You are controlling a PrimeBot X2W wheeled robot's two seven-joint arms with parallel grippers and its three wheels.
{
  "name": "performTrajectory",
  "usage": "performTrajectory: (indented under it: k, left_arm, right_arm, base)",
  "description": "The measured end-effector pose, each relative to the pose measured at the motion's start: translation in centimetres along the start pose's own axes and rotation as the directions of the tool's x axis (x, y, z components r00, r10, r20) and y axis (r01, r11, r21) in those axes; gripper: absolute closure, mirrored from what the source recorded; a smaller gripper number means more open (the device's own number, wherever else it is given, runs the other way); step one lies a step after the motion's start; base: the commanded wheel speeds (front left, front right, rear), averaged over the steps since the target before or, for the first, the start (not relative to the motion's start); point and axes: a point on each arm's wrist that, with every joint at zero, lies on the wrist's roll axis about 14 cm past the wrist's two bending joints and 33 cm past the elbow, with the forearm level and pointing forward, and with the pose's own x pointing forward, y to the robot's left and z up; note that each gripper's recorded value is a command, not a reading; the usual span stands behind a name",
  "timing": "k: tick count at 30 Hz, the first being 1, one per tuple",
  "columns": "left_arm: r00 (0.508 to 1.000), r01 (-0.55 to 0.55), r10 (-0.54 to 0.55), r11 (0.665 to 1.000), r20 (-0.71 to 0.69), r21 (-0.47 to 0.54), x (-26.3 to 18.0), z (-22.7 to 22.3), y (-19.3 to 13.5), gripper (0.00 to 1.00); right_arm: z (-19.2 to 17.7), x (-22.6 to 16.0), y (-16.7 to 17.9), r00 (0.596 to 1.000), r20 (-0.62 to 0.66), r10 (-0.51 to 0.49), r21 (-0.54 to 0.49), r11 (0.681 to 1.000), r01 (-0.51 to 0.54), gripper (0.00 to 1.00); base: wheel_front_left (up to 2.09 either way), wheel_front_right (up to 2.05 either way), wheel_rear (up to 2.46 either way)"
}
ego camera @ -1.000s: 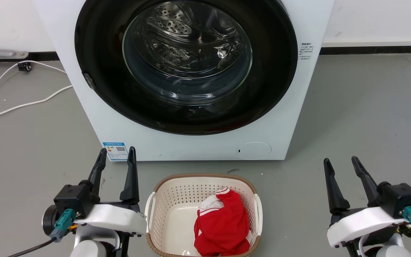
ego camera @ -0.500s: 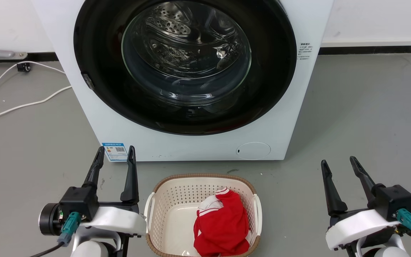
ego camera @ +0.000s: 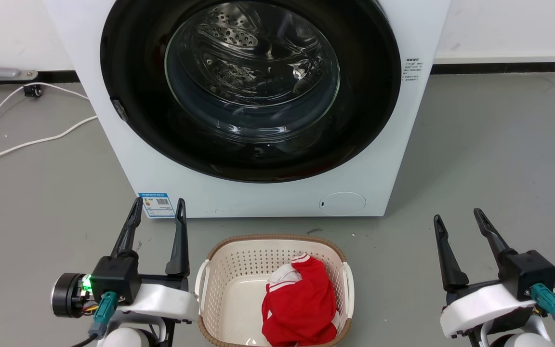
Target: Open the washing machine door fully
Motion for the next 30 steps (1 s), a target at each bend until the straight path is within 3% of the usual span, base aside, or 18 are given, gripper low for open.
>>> performTrajectory:
  k: [27, 28, 29, 30]
  left_arm:
    - [1.0, -0.018, 0.018, 1.0, -0.009, 0.008, -0.33, -0.47, 0.35, 0.0]
    - [1.0, -0.018, 0.018, 1.0, -0.009, 0.008, -0.33, -0.47, 0.35, 0.0]
    - [1.0, -0.017, 0.018, 1.0, -0.01, 0.008, -0.33, -0.48, 0.35, 0.0]
    - [1.0, -0.017, 0.017, 1.0, -0.01, 0.008, -0.33, -0.5, 0.34, 0.0]
  right_arm:
    - [-0.36, -0.07, -0.27, 1.0, -0.007, -0.009, 0.01, 1.0, 0.009, 0.0]
    - [-0.36, -0.07, -0.27, 1.0, -0.007, -0.009, 0.01, 1.0, 0.009, 0.34]
    - [-0.45, -0.08, -0.31, 1.0, -0.01, -0.011, 0.018, 1.0, 0.011, 0.92]
    - [-0.52, -0.08, -0.36, 1.0, -0.012, -0.013, 0.022, 1.0, 0.013, 1.0]
  base:
    - [0.0, 0.0, 0.0]
    - [0.0, 0.0, 0.0]
    - [0.0, 0.0, 0.0]
    - [0.0, 0.0, 0.0]
